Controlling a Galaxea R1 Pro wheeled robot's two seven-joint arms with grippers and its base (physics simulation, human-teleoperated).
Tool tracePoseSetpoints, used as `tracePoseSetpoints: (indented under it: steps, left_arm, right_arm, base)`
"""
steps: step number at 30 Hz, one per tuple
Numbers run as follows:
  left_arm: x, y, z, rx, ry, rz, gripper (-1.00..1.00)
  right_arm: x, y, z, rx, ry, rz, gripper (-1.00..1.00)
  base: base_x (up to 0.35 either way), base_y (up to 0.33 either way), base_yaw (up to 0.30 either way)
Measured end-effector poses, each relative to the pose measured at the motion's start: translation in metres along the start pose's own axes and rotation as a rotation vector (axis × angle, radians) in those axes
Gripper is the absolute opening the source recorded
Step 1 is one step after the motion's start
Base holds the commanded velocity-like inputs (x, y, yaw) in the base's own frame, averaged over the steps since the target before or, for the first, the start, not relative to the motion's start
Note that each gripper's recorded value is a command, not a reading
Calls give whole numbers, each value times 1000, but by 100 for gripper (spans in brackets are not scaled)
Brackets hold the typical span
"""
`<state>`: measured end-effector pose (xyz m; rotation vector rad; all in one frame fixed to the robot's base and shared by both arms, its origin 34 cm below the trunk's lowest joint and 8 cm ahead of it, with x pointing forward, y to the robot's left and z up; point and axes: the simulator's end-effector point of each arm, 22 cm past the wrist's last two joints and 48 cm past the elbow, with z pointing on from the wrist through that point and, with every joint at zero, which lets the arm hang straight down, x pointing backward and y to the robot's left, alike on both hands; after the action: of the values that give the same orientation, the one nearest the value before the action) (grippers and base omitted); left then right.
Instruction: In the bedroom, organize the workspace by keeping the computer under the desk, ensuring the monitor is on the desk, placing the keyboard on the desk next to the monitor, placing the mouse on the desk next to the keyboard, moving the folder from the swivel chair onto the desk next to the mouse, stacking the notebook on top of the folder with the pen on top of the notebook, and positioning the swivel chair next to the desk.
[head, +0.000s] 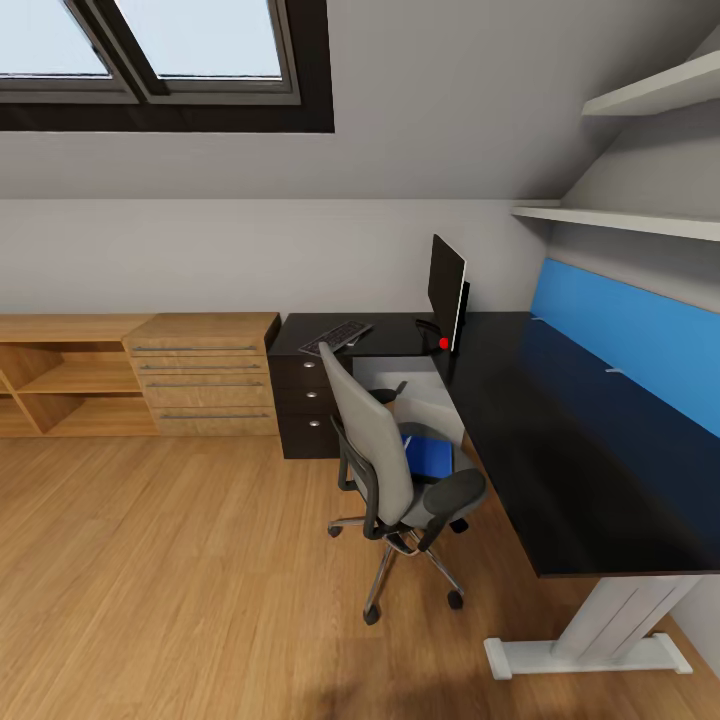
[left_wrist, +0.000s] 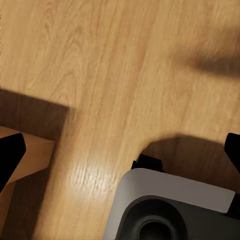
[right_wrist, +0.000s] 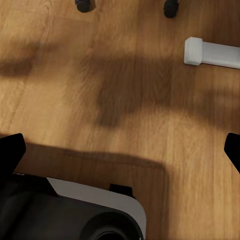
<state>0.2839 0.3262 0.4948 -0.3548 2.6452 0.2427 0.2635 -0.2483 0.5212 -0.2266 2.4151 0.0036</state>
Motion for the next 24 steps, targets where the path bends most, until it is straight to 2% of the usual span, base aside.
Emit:
tracePoseSetpoints:
  steps: [24]
  left_arm:
    - [0, -1, 0, 3, 1, 2, 100]
  right_arm:
    - [0, 0, 0, 0, 0, 0, 100]
  base:
    - [0, 0, 0]
